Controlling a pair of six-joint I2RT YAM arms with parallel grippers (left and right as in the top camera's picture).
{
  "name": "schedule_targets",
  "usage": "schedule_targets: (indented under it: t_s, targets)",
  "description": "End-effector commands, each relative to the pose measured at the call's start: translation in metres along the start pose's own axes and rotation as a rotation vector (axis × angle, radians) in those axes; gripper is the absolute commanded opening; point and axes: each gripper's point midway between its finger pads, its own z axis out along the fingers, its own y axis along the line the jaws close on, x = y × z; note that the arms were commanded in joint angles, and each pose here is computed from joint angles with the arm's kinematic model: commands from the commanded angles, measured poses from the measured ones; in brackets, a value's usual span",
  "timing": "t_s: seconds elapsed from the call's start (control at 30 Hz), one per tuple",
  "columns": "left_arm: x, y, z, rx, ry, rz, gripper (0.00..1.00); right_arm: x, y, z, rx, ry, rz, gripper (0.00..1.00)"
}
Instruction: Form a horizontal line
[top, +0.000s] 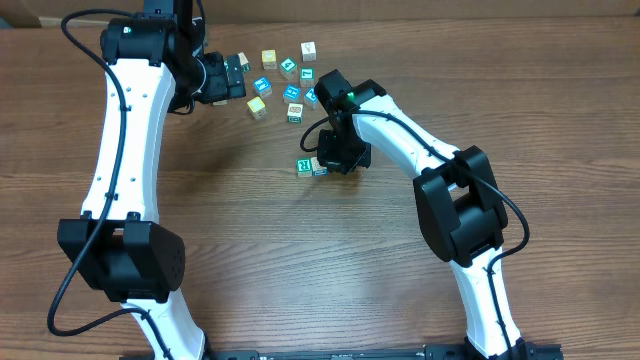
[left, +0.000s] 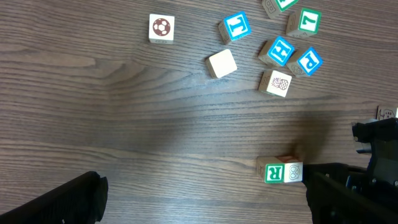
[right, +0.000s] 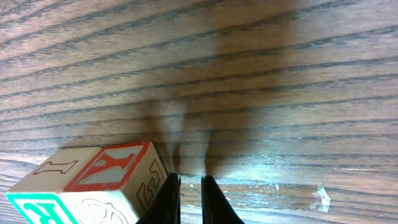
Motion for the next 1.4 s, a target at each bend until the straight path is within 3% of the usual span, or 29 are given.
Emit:
schedule_targets:
  t_s: [0.0, 0.3, 0.6, 0.97, 1.37]
  targets:
    - [-0.001, -0.002, 0.001, -0.004, -0.002, -0.004, 1.0, 0.001, 0.006, -0.014, -0.019, -0.023, 0.001, 0.08]
    - [-0.001, -0.002, 0.001, -0.004, -0.002, -0.004, 1.0, 0.0, 0.003, -0.014, -0.007, -0.026, 0.001, 0.09]
    - [-0.001, -0.002, 0.001, -0.004, -0.002, -0.004, 1.0, 0.032, -0.043, -0.02, 0.205, 0.086, 0.029, 0.04]
    - [-0.001, -0.002, 0.001, -0.004, -0.002, -0.004, 1.0, 0.059, -0.003, -0.011, 0.177, 0.1, -0.108, 0.04]
    - [-0.001, -0.002, 0.001, -0.004, -0.002, -0.004, 1.0, 0.048, 0.012, -0.008, 0.14, 0.036, -0.132, 0.04]
